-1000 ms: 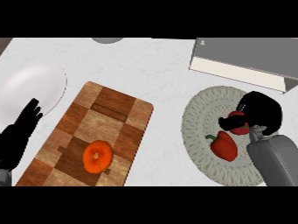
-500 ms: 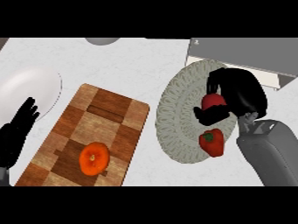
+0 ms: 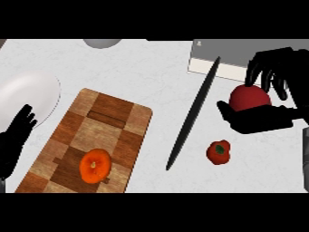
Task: Pick the tomato from the placemat and place it in the tiered shelf
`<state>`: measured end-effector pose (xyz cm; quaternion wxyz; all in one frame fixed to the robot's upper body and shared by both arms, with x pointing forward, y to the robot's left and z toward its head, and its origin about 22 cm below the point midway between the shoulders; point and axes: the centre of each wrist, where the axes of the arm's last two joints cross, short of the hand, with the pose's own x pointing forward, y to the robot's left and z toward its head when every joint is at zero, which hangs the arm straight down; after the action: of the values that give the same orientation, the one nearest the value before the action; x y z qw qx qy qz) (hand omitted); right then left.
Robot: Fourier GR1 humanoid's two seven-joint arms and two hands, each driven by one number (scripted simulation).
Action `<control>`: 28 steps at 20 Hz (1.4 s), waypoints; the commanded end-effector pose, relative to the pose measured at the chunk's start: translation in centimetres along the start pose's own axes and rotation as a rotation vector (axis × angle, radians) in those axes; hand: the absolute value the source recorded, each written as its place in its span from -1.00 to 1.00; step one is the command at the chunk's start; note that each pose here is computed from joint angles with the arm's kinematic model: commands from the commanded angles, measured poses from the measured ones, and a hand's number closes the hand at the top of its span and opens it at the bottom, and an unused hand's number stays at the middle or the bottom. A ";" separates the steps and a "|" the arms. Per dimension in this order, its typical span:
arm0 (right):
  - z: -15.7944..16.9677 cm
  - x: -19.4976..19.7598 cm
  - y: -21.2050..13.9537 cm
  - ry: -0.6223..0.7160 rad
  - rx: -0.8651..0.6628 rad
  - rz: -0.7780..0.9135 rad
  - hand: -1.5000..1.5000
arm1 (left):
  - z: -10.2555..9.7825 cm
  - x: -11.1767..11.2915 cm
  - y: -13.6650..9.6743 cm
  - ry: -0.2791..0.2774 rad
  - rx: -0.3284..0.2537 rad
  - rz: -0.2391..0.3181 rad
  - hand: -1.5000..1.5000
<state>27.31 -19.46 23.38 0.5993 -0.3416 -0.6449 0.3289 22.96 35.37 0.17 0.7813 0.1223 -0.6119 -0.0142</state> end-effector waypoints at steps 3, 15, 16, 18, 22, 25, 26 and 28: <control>2.7 1.2 -6.6 -0.024 -0.111 -0.079 1.00 | -1.1 -1.1 -0.6 0.009 -0.009 -0.011 0.00; 1.7 3.8 -13.4 0.037 -0.323 0.059 1.00 | -0.1 -0.6 -1.3 -0.026 -0.019 -0.006 0.00; 1.6 5.1 -14.0 0.046 -0.335 0.061 1.00 | -0.3 -0.8 -0.7 -0.004 0.000 -0.003 0.00; -0.3 5.2 -14.1 0.067 -0.307 0.077 1.00 | -0.7 -0.3 -0.6 -0.030 -0.008 -0.010 0.00; -2.8 5.3 -16.4 0.083 -0.312 0.101 1.00 | -0.8 0.2 0.2 -0.005 -0.020 -0.003 0.00; -3.8 5.1 -16.1 0.082 -0.304 0.079 1.00 | 1.2 1.0 0.0 -0.015 -0.029 -0.007 0.00; -4.4 5.2 -16.6 0.110 -0.338 0.113 1.00 | 0.2 1.4 -2.5 -0.020 -0.035 0.001 0.00; -5.1 4.3 -17.3 0.116 -0.360 0.128 1.00 | -0.1 0.9 -0.6 -0.026 -0.025 -0.025 0.00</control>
<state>30.02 -24.36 39.45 0.5400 -0.4780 -0.6504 0.2386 23.08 34.34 0.01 0.7772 0.1145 -0.6182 -0.0250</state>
